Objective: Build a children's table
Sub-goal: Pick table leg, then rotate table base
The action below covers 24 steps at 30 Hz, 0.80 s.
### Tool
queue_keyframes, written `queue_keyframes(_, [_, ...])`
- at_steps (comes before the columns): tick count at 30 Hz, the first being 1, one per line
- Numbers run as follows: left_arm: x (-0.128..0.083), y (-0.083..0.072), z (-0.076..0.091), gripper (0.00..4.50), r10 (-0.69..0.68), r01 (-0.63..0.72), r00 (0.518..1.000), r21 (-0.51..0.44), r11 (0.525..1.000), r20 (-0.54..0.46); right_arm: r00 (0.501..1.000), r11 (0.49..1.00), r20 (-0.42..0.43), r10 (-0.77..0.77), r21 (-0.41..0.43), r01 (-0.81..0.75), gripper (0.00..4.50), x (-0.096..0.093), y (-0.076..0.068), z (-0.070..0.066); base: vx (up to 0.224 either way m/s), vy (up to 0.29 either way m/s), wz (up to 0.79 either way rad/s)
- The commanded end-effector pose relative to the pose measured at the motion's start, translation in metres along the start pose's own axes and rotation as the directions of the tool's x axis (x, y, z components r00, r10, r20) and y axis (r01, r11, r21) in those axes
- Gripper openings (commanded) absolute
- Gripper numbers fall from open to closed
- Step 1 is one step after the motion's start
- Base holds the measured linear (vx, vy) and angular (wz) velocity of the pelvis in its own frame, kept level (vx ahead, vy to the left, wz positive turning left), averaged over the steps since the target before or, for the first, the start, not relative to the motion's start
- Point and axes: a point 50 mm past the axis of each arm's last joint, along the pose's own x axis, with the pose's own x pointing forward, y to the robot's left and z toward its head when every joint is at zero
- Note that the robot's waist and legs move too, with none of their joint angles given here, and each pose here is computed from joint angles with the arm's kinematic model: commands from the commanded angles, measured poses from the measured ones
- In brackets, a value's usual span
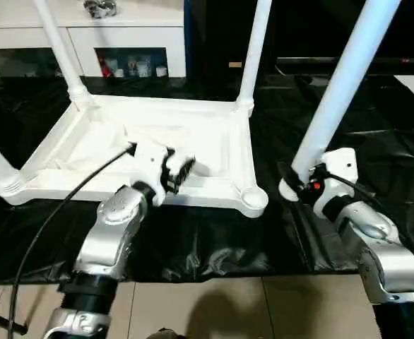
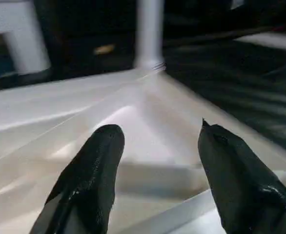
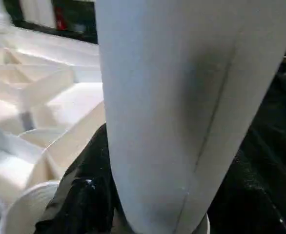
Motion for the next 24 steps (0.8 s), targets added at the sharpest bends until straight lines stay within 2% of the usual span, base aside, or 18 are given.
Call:
queue_keyframes(1, [-0.001,-0.012,0.004,3.03,-0.146,0.149,0.988,-0.042,0.988,0.054,0.999,1.000,0.042,-0.009,0.028,0.007,1.90,-0.004,-0.004,0.003,0.000,0.000,0.00])
queue_keyframes(3, [0.002,-0.018,0.000,3.21,-0.332,0.333,0.943,0.032,0.942,-0.036,0.999,0.998,0.029,0.040,0.048,-0.042,1.90,-0.006,0.000,0.000,0.000,0.000,0.00])
queue_keyframes(4, [0.004,-0.019,-0.001,3.21,-0.376,0.379,0.925,0.052,0.924,-0.060,0.998,0.997,0.018,0.056,0.043,-0.057,1.90,-0.006,0.001,-0.001,0.000,0.000,0.00])
queue_keyframes(7, [0.007,-0.021,-0.002,3.59,-0.458,0.467,0.883,0.084,0.880,-0.106,0.997,0.996,0.006,0.080,0.028,-0.080,1.90,-0.006,0.000,-0.001,0.000,0.000,0.00])
queue_keyframes(12, [0.018,-0.020,-0.014,3.59,-0.628,0.680,0.716,0.100,0.726,-0.305,0.990,0.990,-0.018,0.141,0.013,-0.141,1.90,-0.012,-0.005,-0.001,0.000,0.000,0.00])
queue_keyframes(13, [0.018,-0.020,-0.014,3.59,-0.628,0.680,0.716,0.100,0.726,-0.305,0.990,0.990,-0.018,0.141,0.013,-0.141,1.90,-0.012,-0.005,-0.001,0.000,0.000,0.00])
queue_keyframes(15, [0.022,-0.018,-0.016,3.59,-0.644,0.713,0.679,0.109,0.693,-0.353,0.987,0.987,-0.011,0.159,0.024,-0.159,1.90,-0.015,-0.003,0.000,0.000,0.000,0.00])
queue_keyframes(18, [0.030,-0.014,-0.016,3.23,-0.645,0.733,0.656,0.126,0.669,-0.392,0.985,0.984,-0.007,0.174,0.037,-0.174,1.90,-0.017,-0.001,0.000,0.000,0.000,0.00])
queue_keyframes(20, [0.034,-0.012,-0.015,3.18,-0.651,0.742,0.643,0.120,0.659,-0.404,0.983,0.983,-0.007,0.183,0.037,-0.182,1.90,-0.018,0.000,0.000,0.000,0.000,0.00])
queue_keyframes(22, [0.037,-0.011,-0.013,2.87,-0.663,0.757,0.623,0.108,0.644,-0.414,0.982,0.982,-0.010,0.188,0.038,-0.187,1.90,-0.020,0.000,-0.001,0.000,0.000,0.00])
queue_keyframes(24, [0.040,-0.008,-0.012,2.74,-0.654,0.759,0.621,0.125,0.639,-0.433,0.982,0.981,-0.015,0.191,0.044,-0.190,1.90,-0.022,0.000,-0.002,0.000,0.000,0.00])
